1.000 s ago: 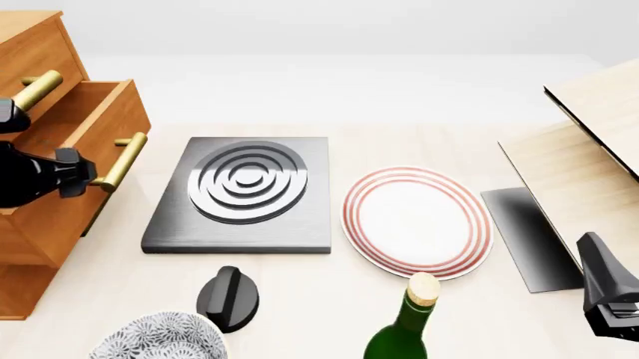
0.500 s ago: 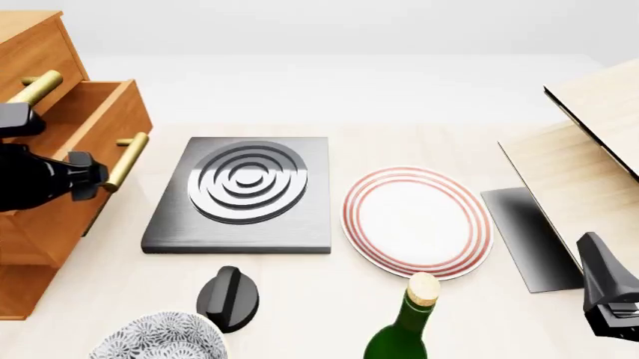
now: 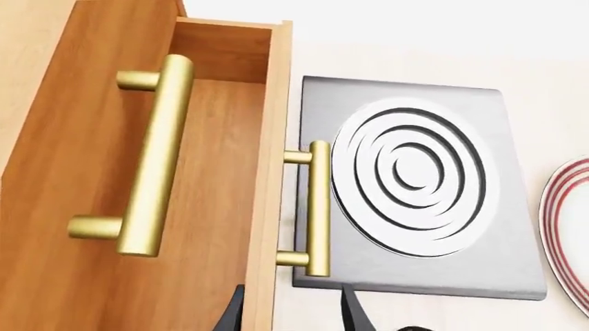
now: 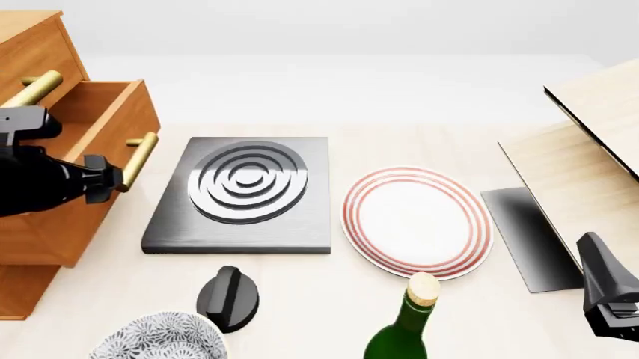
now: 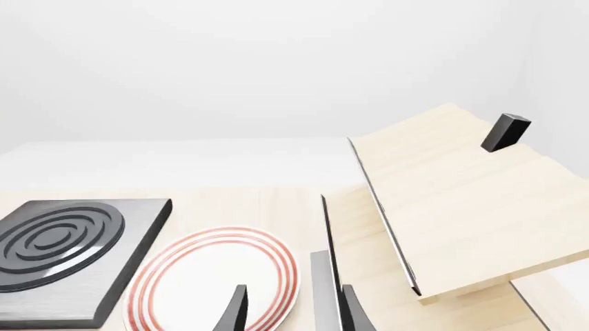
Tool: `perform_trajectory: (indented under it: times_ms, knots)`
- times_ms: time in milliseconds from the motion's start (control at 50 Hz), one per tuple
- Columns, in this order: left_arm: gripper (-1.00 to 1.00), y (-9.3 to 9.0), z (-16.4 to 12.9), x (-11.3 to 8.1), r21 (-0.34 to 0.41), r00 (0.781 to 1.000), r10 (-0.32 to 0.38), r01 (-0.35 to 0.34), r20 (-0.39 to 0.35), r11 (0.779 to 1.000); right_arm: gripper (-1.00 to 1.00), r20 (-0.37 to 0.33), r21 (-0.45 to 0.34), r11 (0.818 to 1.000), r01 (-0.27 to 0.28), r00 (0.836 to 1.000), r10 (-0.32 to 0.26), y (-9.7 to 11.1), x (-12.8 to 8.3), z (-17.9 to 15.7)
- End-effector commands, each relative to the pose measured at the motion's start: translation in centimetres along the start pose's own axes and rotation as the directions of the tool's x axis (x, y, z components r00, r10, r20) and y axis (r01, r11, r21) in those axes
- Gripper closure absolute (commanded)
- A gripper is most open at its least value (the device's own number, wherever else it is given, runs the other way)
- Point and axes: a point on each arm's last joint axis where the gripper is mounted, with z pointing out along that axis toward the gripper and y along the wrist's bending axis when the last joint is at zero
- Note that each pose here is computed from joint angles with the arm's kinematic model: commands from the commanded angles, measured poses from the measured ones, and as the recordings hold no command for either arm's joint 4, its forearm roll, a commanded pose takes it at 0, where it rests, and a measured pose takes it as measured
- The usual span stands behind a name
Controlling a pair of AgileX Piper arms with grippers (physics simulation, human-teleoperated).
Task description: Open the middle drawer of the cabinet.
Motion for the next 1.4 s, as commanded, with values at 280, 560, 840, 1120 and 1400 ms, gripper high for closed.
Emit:
perform_trajectory:
  times_ms: [280,560,840,1120,1400]
  knots:
    - [-1.00,-2.5,-0.1,0.2,0.095,0.999,0.036,-0.035,-0.001,0.995,-1.00,0.004,-0.002,1.000,0.004,1.000,-0.004,0.0,0.0,-0.1]
    - [-1.00,-3.8,-0.1,0.1,0.142,0.998,0.063,-0.063,0.002,0.988,-1.00,0.004,-0.001,1.000,0.004,1.000,-0.004,0.0,0.0,-0.1]
    - [-1.00,-5.0,-0.3,0.0,0.187,0.996,0.090,-0.090,0.012,0.978,-1.00,0.004,-0.002,1.000,0.004,1.000,-0.004,0.0,0.0,-0.1]
    - [-1.00,-5.8,-0.2,-0.2,0.212,0.994,0.107,-0.109,0.017,0.971,-1.00,0.004,-0.002,1.000,0.005,1.000,-0.005,0.0,0.0,0.0]
    - [-1.00,-7.1,-0.2,-0.2,0.252,0.991,0.130,-0.131,0.020,0.959,-1.00,0.004,-0.001,1.000,0.004,1.000,-0.004,0.0,0.0,0.0]
